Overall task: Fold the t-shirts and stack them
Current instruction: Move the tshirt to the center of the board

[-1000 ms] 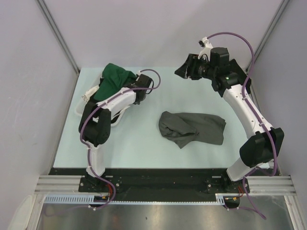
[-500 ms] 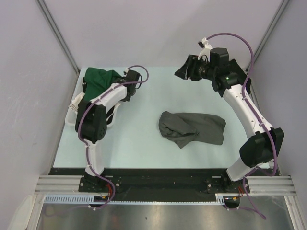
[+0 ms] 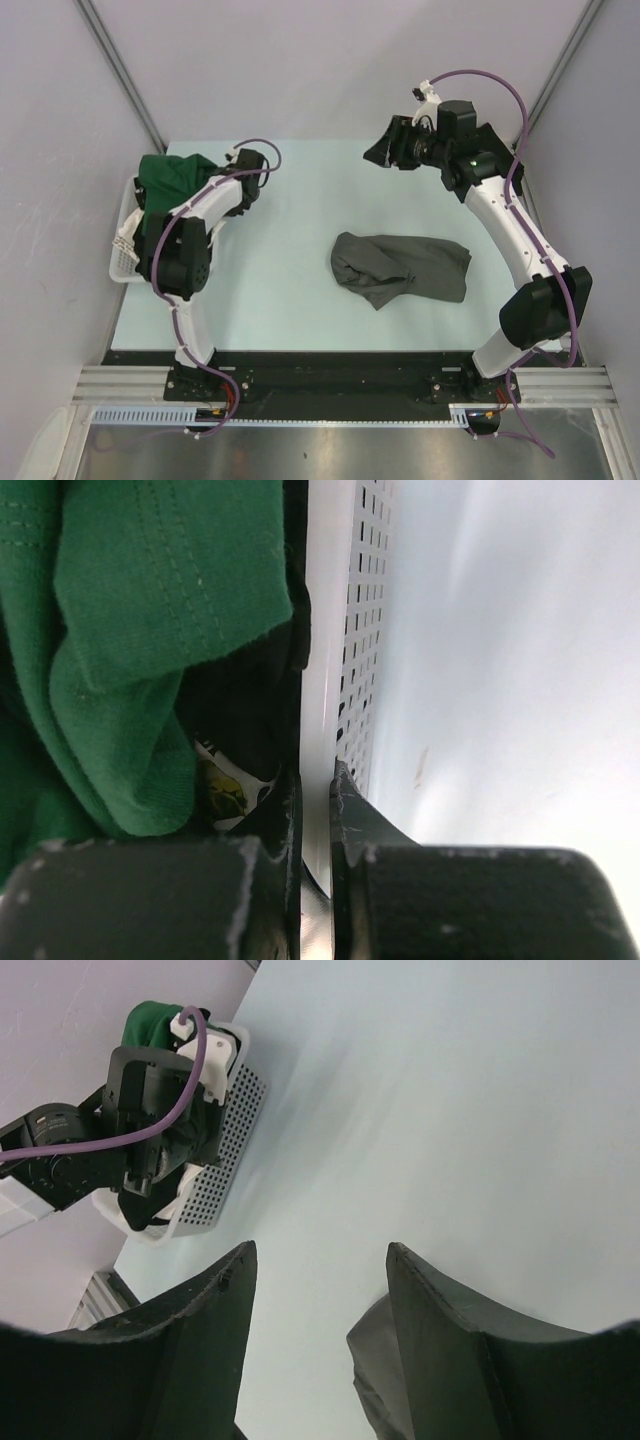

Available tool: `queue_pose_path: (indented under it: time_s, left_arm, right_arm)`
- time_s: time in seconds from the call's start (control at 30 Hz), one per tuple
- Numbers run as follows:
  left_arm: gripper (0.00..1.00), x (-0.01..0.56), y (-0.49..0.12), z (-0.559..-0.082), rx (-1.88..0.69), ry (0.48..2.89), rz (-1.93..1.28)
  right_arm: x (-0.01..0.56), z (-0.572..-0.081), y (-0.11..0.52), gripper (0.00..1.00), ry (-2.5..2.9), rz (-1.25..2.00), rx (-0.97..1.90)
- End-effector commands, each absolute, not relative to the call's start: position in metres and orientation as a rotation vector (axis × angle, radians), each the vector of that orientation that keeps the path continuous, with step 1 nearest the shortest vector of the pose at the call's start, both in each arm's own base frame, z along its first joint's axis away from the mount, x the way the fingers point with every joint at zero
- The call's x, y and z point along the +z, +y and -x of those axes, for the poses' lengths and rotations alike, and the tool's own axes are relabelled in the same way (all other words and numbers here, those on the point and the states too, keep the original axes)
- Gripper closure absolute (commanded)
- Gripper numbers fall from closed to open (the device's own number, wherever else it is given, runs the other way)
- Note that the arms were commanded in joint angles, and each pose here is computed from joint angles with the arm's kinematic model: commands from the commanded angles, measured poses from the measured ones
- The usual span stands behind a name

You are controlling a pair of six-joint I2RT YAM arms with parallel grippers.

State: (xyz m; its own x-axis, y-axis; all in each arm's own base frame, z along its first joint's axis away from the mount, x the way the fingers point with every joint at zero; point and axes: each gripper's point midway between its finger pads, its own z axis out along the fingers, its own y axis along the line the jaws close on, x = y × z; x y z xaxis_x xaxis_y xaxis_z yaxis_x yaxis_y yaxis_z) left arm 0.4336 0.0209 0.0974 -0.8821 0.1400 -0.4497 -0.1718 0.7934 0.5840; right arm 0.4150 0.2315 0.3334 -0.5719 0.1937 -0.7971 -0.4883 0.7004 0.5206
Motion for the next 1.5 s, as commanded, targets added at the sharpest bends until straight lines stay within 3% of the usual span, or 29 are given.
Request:
queue_pose_path:
  time_s: [0.0,0.73,0.83,0.93,1.13,1.37,1.47]
  left_arm:
    - [1.0,0.091,0.043,-0.396,0.937,2.553,0.118]
    - [0.99,0.105,0.068,-0.358,1.134,2.54,0.163]
    - [0.93,0.108,0.069,-0.356,1.139,2.534,0.179]
    - [0.68,0.113,0.066,-0.358,1.108,2.519,0.201]
    - [0.52,0.138,0.055,-0.376,0.975,2.465,0.214]
    - [0.46,0.192,0.028,-0.403,0.782,2.371,0.197]
    - [0.48,0.214,-0.013,-0.417,0.524,2.346,0.125]
  right_arm:
    - [0.35,-0.409,0.239,0.4,1.927,0.257,0.959]
    - [0.305,-0.419,0.218,0.4,2.054,0.261,0.748]
    - [0.302,-0.42,0.218,0.39,2.061,0.259,0.74]
    - [0.293,-0.423,0.213,0.37,2.086,0.247,0.689]
    - [0.281,-0.428,0.193,0.25,2.118,0.229,0.488]
    - [0.285,-0.436,0.153,0.18,2.103,0.075,0.231]
    - [0.285,-0.441,0.133,0.03,2.1,-0.035,0.153]
